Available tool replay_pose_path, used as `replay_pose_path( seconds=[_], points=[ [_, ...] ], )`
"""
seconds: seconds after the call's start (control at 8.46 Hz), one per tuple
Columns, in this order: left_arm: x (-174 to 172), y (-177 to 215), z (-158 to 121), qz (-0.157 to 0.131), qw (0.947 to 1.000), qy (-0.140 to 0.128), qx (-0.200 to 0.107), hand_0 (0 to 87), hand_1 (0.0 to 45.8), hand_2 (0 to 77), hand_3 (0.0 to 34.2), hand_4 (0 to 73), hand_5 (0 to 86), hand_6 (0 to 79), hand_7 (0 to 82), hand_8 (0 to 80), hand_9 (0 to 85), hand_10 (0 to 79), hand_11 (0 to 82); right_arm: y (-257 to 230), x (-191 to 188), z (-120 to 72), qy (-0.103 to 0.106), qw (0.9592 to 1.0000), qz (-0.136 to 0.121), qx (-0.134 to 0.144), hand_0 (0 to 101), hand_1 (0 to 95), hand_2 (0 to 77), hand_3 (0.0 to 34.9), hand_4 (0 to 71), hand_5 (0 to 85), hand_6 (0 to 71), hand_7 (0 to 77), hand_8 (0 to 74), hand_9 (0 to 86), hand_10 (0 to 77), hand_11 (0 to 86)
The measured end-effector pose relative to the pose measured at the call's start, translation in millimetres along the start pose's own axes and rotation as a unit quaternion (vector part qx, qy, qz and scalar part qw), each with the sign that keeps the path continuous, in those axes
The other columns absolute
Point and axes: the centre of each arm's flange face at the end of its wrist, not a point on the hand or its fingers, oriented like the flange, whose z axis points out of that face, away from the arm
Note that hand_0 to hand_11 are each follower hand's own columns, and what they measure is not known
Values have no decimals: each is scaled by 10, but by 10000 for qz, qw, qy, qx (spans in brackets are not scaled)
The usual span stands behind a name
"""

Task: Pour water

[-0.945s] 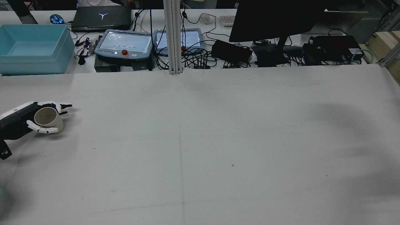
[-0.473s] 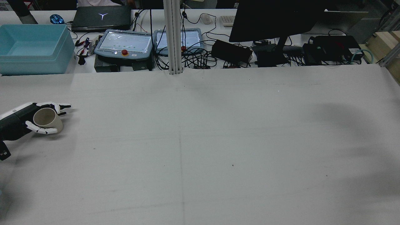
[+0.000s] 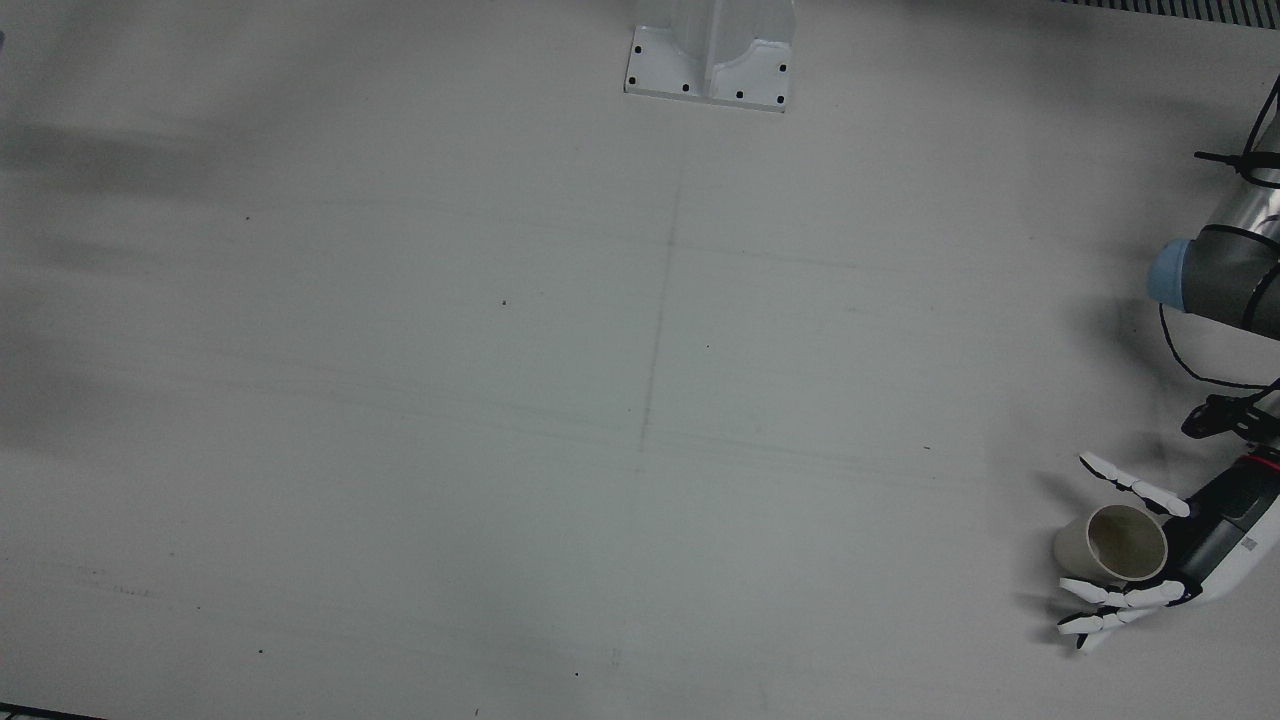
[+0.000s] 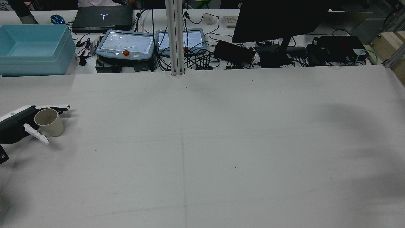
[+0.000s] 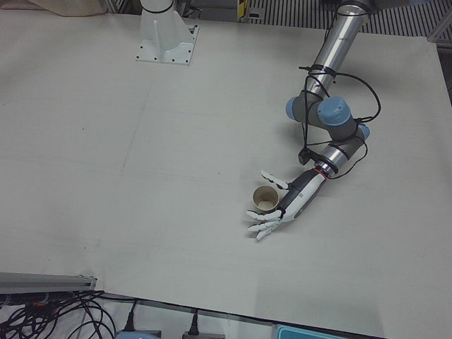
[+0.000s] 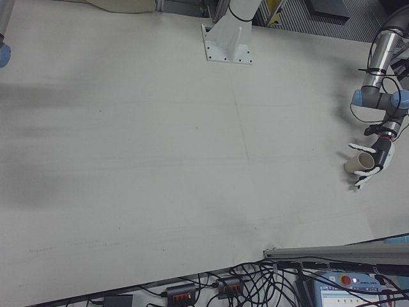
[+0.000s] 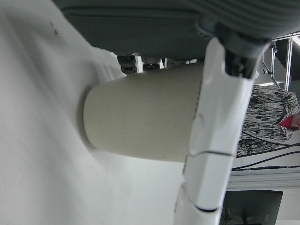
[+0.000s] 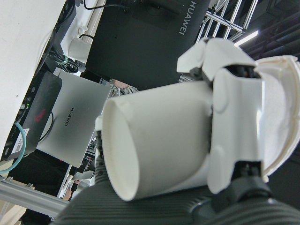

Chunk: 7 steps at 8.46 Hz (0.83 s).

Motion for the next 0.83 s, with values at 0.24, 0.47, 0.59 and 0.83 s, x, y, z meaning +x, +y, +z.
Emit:
replay_pose_path(
  seconds=[0.24,0.47,0.59,0.83],
  points=[
    [7,-10,-21,-25,10000,8,5,798,207,16,0,316,0,164,125,93,16,33,71,78,70,125,35,9999,-56,-82,689,136,491,122,387,300,611,622,595,671,496,698],
    [14,-28,-48,-47,10000,29,-2,757,131,11,0,235,0,125,93,60,16,11,27,173,213,247,61,9998,-100,-149,660,136,491,121,398,300,611,622,595,671,507,698],
    [28,-68,-100,-107,9999,58,19,631,104,11,15,191,0,98,44,60,16,0,16,225,310,297,83,9998,-98,-179,660,136,491,121,398,300,611,622,595,671,507,698],
    [300,-203,-291,-193,9993,315,114,599,76,11,44,174,0,82,16,44,16,0,11,369,541,420,139,9995,-80,-265,660,136,491,121,404,300,611,622,600,665,507,698]
  ],
)
